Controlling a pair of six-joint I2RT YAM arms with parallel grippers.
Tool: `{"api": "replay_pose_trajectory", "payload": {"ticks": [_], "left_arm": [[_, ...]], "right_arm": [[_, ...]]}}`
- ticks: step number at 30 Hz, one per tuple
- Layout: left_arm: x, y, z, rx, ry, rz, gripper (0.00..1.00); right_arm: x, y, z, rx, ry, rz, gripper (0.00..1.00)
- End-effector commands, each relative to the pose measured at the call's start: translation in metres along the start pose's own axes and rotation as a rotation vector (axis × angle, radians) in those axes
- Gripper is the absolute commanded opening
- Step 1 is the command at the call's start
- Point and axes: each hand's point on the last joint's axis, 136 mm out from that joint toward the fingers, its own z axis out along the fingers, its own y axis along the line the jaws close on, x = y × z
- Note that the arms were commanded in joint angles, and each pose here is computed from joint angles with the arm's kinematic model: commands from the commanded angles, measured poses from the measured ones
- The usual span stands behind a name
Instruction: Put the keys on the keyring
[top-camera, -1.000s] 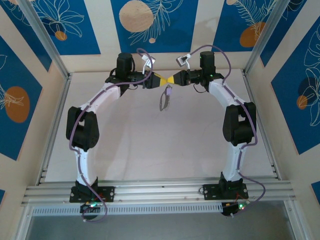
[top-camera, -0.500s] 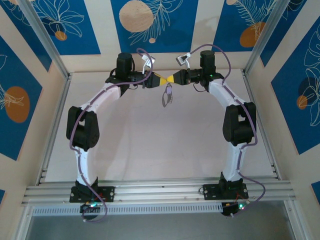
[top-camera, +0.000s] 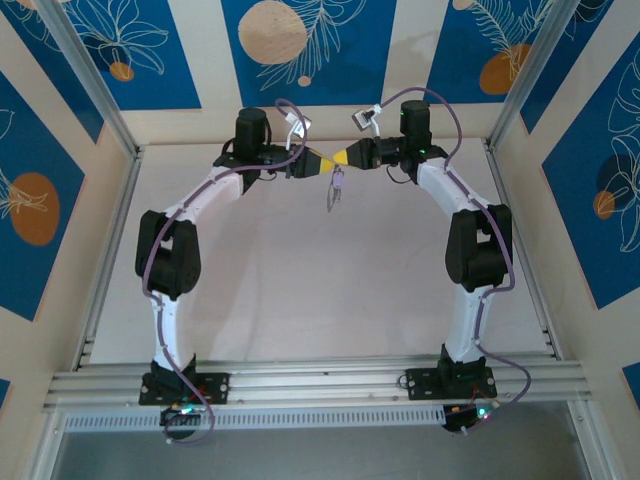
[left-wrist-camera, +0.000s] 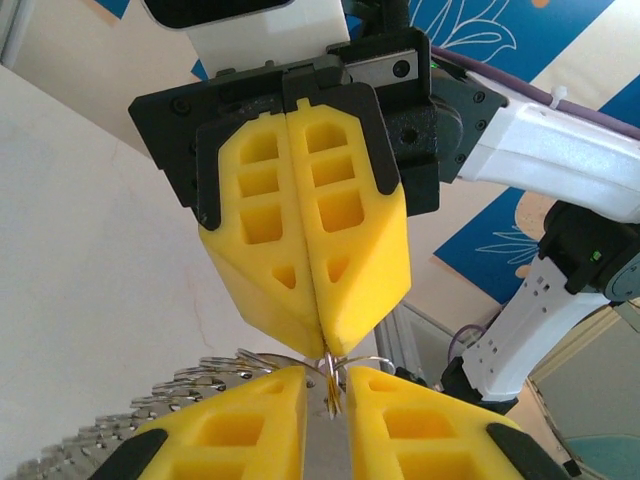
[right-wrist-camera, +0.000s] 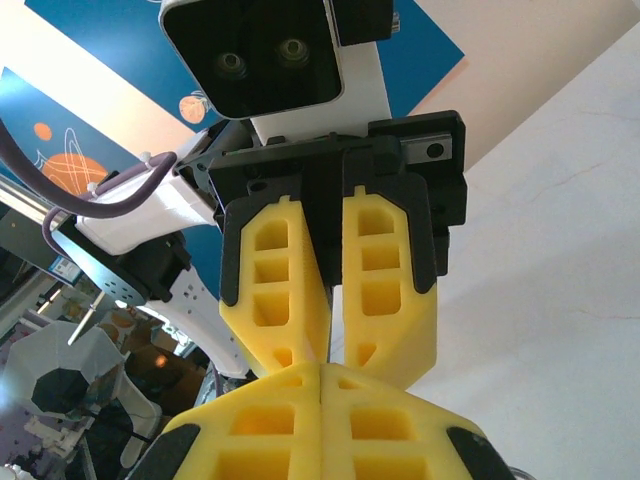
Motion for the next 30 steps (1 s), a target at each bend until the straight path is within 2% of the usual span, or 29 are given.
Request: {"api": "replay_pose_trajectory", "payload": {"ticks": [1, 8, 18, 30], "left_arm": [[-0.006, -0.008, 0.004, 0.033, -0.003, 0.044, 0.18], [-0.007, -0.012, 0.009, 0.048, -0.003, 0.048, 0.16], [-0.002, -0.015, 0.018, 0.058, 0.009, 0.057, 0.0], [-0.007, -0.026, 0.022, 0.029, -0.043, 0.121, 0.0]], "right_arm": [[0.005, -0.004, 0.001, -0.008, 0.006, 0.024, 0.0], [0.005, -0.003, 0.002, -0.006, 0.006, 0.026, 0.0], [0.005, -0.002, 0.004, -0.006, 0.008, 0.027, 0.0], [0.0, -0.002, 0.002, 0.024, -0.013, 0.025, 0.01]]}}
